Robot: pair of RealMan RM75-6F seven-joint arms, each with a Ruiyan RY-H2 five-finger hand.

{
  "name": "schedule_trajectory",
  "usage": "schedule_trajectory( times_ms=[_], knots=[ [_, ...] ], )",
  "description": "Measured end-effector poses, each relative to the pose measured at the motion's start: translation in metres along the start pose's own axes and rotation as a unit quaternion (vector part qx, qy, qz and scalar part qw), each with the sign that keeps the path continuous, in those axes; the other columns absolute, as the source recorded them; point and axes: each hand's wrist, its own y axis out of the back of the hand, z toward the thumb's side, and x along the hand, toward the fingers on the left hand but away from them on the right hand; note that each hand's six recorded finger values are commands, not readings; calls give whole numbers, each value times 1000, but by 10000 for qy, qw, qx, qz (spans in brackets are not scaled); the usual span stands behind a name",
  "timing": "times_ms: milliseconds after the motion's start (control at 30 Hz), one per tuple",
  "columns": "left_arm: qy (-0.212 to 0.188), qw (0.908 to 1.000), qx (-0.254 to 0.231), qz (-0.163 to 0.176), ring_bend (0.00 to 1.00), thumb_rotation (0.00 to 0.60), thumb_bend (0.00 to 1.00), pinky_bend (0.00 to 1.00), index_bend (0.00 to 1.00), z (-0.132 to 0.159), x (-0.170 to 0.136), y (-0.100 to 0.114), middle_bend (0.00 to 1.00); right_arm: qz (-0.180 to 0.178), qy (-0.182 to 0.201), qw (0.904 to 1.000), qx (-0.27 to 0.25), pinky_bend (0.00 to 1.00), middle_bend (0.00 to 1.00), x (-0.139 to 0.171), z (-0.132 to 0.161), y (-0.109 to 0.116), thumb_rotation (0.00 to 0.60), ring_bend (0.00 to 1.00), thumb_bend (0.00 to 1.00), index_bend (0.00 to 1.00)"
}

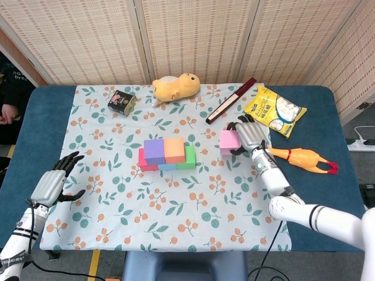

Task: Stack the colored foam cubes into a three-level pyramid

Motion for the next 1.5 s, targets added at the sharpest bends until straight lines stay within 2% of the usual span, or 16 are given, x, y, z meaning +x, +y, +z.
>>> schedule_trajectory(
  times_ms=[233,300,533,767,1500],
  knots=[
    [29,10000,55,49,0,600,260,107,89,-2,-4,-2,0,-370,839,9950,-391,0,373,28,60,63,600,98,130,353],
    [19,10000,59,59,0,600,260,107,90,-2,-4,-2,0,-408,1008,9929,-488,0,373,28,75,70,600,98,129,350],
    [-9,10000,43,63,0,600,260,107,89,-1,-6,-3,0,-247,1300,9886,-716,0,373,12,119,56,600,98,130,346],
    [-9,10000,-6,56,0,600,260,107,88,-4,-6,-4,0,-244,1204,9882,-912,0,373,-1,142,35,600,97,129,343],
    [-63,9999,-86,70,0,600,260,107,89,-8,-6,-4,0,-51,1009,9911,-866,0,373,-26,174,17,600,93,129,331]
  ],
)
